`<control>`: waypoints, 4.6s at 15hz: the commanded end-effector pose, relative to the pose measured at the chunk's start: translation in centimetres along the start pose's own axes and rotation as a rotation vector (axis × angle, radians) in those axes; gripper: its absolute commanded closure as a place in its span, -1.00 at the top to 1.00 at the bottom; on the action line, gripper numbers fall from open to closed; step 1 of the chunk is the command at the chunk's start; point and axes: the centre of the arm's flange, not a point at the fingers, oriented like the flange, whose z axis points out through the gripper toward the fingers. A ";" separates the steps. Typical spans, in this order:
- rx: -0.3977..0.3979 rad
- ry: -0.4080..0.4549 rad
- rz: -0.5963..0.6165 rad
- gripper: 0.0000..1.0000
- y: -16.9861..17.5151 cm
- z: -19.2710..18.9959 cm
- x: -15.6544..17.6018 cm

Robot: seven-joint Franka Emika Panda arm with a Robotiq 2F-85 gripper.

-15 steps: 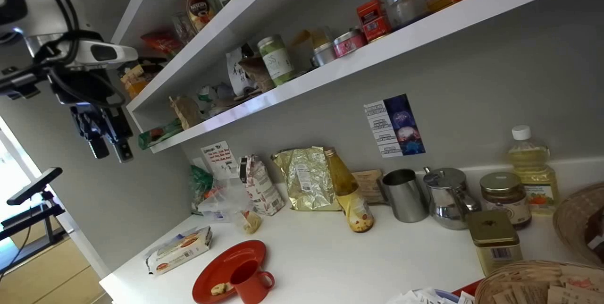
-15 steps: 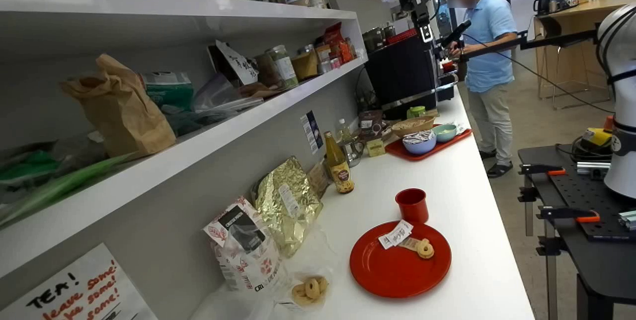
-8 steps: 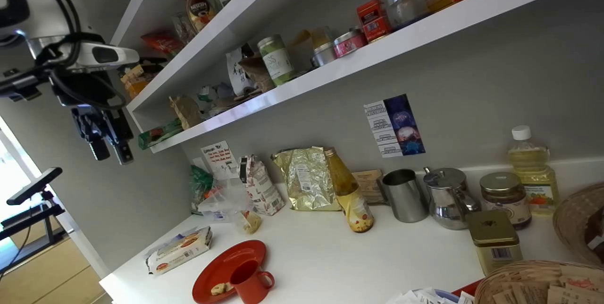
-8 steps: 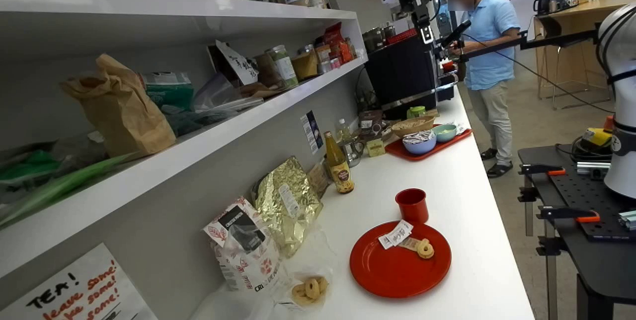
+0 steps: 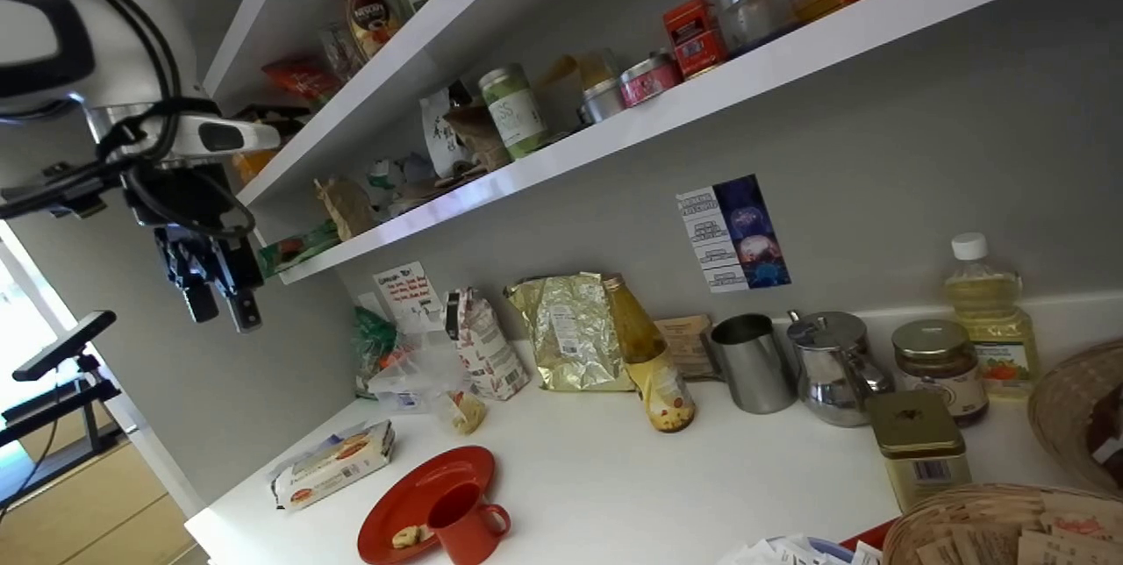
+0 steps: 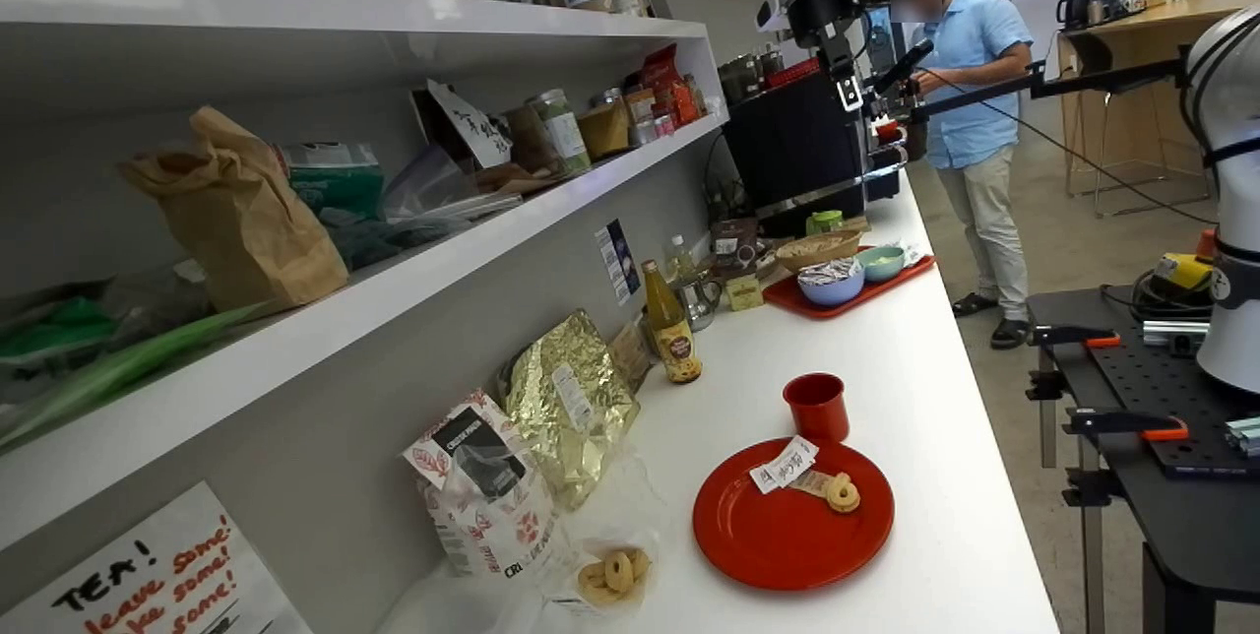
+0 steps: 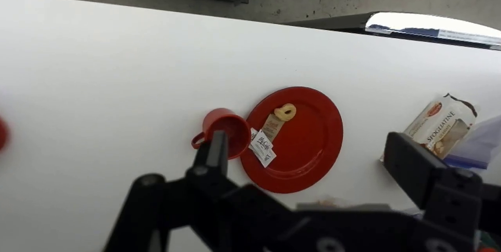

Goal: Pick up the red mug and put it on the red plate

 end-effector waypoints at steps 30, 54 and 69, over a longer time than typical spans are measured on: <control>-0.168 0.135 0.439 1.00 3.5 15.6 11.5; -0.253 -0.105 0.697 1.00 4.0 33.2 17.1; -0.252 -0.138 0.758 1.00 7.0 35.4 18.9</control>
